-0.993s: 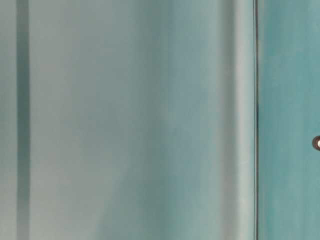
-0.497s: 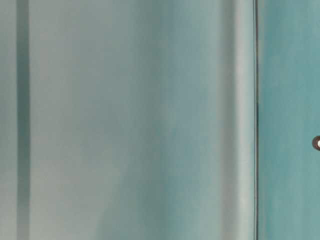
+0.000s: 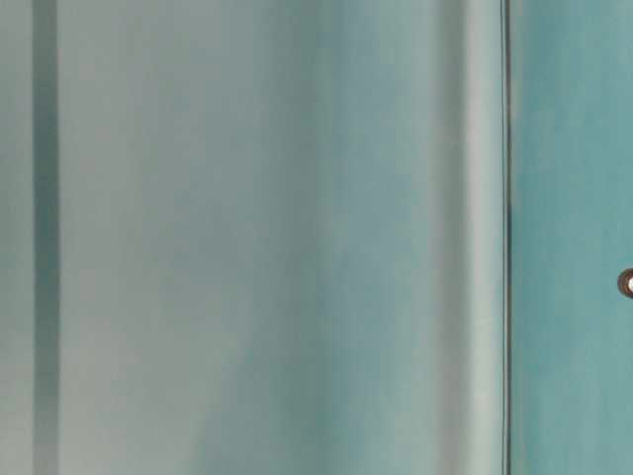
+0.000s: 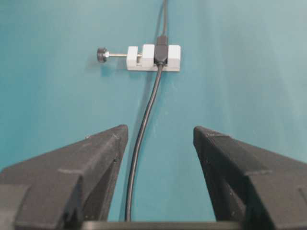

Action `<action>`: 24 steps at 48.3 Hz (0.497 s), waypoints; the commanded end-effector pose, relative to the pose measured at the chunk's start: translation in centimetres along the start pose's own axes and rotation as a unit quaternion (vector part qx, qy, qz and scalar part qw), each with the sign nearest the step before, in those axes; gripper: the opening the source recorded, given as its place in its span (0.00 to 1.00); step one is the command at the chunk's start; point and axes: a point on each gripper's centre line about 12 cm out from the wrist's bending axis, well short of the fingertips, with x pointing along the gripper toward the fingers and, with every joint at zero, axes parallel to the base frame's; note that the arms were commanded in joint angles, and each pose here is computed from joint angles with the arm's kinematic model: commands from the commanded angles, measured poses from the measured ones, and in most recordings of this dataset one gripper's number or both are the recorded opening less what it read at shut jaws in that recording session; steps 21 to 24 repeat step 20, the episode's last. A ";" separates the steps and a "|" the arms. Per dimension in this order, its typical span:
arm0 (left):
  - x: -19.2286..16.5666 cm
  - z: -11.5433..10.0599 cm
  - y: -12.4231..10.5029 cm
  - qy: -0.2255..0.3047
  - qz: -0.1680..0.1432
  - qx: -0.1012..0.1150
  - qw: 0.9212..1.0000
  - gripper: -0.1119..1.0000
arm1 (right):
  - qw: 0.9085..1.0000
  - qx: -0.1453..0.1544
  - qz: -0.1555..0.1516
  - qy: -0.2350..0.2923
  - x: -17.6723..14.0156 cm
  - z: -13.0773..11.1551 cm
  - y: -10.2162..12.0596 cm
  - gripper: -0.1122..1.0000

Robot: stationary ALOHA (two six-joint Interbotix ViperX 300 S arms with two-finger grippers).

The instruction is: Insert the USB cable into the female connector supported by the left arm.

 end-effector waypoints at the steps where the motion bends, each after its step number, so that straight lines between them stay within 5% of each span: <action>1: 0.1 0.5 0.0 -0.005 0.000 0.005 1.000 0.70 | 1.000 -0.001 0.002 -0.009 0.0 0.5 0.0 0.30; 24: 0.1 0.5 0.0 -0.005 0.000 0.005 1.000 0.70 | 1.000 -0.001 0.002 -0.011 0.0 0.5 0.0 0.30</action>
